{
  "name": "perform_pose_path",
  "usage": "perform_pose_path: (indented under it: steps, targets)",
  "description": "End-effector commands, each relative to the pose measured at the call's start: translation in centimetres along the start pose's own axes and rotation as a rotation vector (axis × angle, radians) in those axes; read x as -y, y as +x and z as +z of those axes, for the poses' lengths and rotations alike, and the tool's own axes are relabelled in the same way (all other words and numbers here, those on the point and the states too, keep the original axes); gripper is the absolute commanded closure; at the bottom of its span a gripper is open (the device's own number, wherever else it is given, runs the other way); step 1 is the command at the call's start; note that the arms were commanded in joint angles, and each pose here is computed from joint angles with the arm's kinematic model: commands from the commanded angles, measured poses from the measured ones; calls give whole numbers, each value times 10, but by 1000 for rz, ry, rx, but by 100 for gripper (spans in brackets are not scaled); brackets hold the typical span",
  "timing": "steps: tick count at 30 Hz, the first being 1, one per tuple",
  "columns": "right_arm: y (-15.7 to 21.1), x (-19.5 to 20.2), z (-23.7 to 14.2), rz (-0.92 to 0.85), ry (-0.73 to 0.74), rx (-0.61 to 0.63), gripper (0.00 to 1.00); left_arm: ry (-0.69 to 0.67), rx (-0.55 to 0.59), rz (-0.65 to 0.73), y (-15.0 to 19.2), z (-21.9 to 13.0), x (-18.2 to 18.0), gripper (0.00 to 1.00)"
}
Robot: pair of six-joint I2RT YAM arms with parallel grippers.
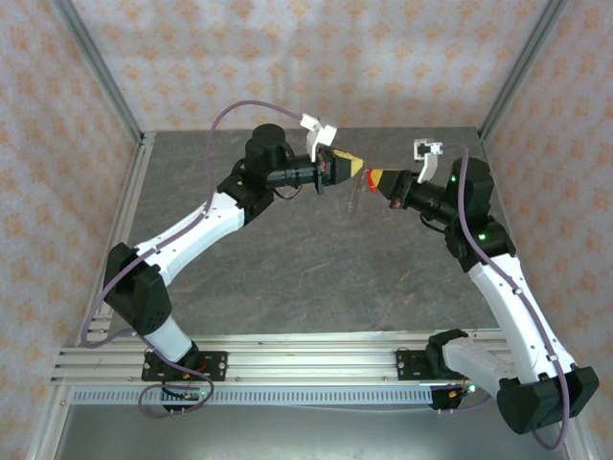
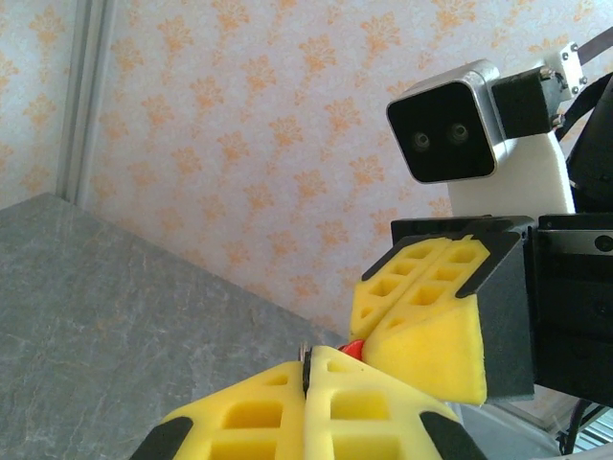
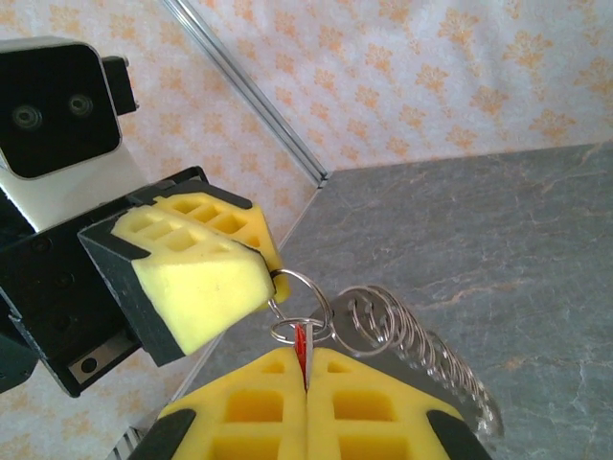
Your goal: Put the keys on the keyring
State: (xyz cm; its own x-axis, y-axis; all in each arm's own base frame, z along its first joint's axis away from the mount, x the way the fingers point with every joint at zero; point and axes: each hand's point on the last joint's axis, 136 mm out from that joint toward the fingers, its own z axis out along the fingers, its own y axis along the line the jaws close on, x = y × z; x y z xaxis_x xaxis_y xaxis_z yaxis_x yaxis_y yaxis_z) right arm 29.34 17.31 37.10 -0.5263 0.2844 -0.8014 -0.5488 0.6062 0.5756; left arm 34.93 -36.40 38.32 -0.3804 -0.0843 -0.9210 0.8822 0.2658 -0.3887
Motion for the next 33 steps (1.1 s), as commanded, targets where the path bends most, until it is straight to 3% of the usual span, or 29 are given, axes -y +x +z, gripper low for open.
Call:
perform_pose_path:
  steps: [1,10,11,13,16,22,33]
  targets:
    - [-12,-7,-4,-16,-20,58,100,29,65,55,-20,-6,18,100]
    - [-8,-10,-3,-17,-44,39,100,26,79,58,-21,-7,19,100]
    - [-8,-11,-4,-20,-48,38,95,27,80,58,-21,-7,19,100]
    - [-9,-12,-7,-30,-46,48,74,28,82,60,-22,-7,19,100]
    - [-15,-10,-13,-41,-22,78,65,28,83,61,-23,-7,20,100]
    - [-33,-3,-18,-21,-16,151,64,31,84,60,-24,-7,20,100]
    - [-34,-8,3,12,-198,154,63,34,92,62,-29,-7,23,100]
